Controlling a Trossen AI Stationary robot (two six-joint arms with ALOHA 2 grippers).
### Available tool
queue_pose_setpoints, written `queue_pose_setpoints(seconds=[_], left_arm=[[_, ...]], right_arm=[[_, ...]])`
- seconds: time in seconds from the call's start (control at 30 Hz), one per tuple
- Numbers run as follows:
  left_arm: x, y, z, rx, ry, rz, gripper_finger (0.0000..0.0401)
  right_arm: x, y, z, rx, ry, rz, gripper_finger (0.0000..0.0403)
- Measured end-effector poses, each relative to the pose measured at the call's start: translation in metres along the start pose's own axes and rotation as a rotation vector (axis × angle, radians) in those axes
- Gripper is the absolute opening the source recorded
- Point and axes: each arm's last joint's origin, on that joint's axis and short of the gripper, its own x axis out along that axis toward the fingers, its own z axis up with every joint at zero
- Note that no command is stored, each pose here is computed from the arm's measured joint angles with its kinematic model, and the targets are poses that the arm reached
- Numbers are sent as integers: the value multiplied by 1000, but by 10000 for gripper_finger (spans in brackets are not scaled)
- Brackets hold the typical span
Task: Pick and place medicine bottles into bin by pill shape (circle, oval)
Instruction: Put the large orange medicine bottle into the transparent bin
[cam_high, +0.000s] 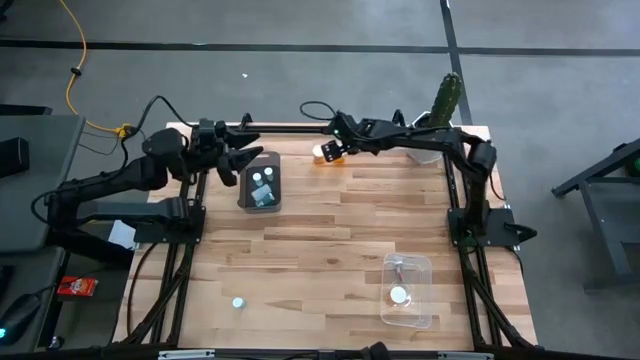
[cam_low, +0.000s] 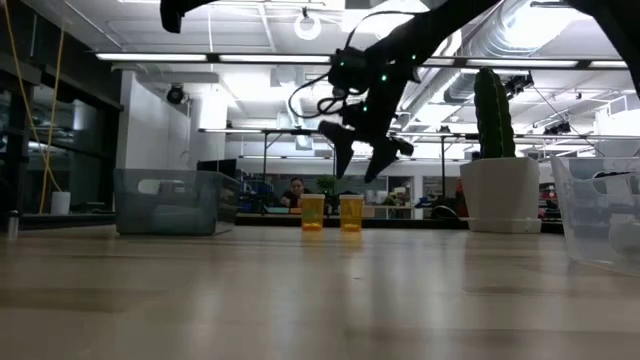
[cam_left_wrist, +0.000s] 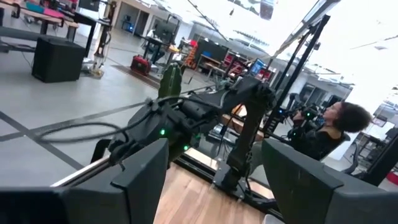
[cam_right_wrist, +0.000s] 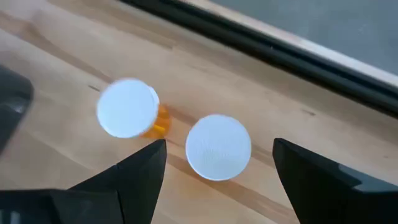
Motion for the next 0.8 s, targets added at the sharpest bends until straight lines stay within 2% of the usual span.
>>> queue_pose_setpoints(seconds=[0.47, 0.8], left_arm=[[5, 1, -3, 0, 16, 11, 245], [5, 1, -3, 0, 14, 14, 245]], right_arm=[[34, 4, -10, -3, 7, -52, 287], [37, 2, -8, -10, -1, -52, 278]])
